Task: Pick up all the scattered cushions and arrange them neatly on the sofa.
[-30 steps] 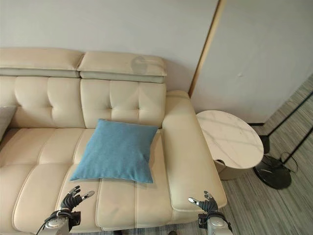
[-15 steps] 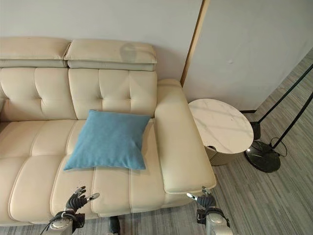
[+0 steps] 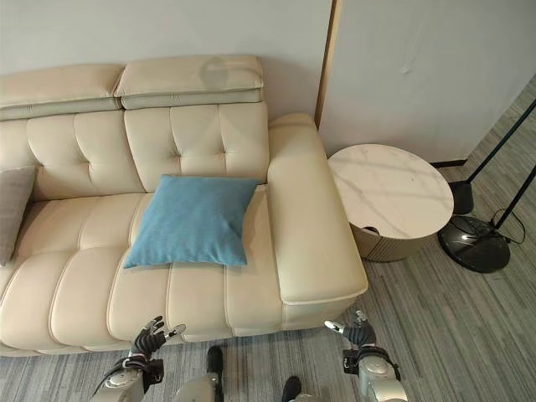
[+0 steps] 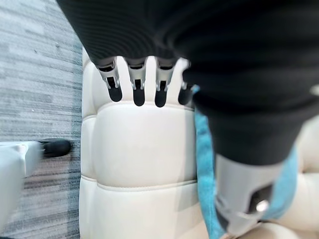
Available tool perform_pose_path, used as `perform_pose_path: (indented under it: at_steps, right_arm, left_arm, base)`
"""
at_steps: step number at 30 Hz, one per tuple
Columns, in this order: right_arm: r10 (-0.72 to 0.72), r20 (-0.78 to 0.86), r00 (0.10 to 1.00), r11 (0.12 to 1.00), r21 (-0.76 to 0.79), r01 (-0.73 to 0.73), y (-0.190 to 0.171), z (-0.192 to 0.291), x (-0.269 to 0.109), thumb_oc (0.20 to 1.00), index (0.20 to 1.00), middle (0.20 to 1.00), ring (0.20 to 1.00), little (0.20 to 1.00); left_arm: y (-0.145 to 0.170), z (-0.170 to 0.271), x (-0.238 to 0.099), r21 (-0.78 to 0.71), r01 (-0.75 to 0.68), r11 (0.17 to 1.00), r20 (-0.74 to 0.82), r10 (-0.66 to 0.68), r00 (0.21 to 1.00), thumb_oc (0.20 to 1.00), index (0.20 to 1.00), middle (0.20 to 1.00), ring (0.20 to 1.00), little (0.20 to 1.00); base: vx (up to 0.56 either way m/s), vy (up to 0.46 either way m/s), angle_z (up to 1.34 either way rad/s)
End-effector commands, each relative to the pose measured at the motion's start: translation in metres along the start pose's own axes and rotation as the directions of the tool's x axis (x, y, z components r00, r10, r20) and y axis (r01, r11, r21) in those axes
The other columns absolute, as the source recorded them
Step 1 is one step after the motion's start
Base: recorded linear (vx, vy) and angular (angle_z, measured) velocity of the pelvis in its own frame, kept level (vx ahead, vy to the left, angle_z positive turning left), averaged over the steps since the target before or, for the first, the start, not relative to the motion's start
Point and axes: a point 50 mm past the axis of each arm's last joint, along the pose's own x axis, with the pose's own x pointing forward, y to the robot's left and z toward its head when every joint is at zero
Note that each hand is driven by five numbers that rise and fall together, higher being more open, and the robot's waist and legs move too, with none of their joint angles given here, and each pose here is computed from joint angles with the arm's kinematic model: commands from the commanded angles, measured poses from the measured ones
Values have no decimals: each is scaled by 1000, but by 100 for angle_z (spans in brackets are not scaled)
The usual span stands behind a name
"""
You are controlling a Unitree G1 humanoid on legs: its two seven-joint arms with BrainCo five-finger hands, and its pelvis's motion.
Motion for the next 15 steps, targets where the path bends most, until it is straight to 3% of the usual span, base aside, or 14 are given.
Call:
perform_pose_path:
  at_steps: [1, 15]
  right_arm:
    - [32, 142, 989, 997, 66, -42, 11, 36, 4, 1000, 1000, 1000, 1000, 1000]
    - [45, 87, 995, 997, 62, -51, 17, 20, 1, 1000, 1000, 1000, 1000, 1000]
  left_arm:
    - [6, 33, 4, -23, -8, 1000, 133, 11, 991, 1000, 1000, 1000, 1000, 1000]
    - [6, 14, -1, 119, 3, 993, 76, -12, 997, 1000, 1000, 1000, 1000, 1000]
  base:
    - [17, 47, 22]
    - [31, 100, 17]
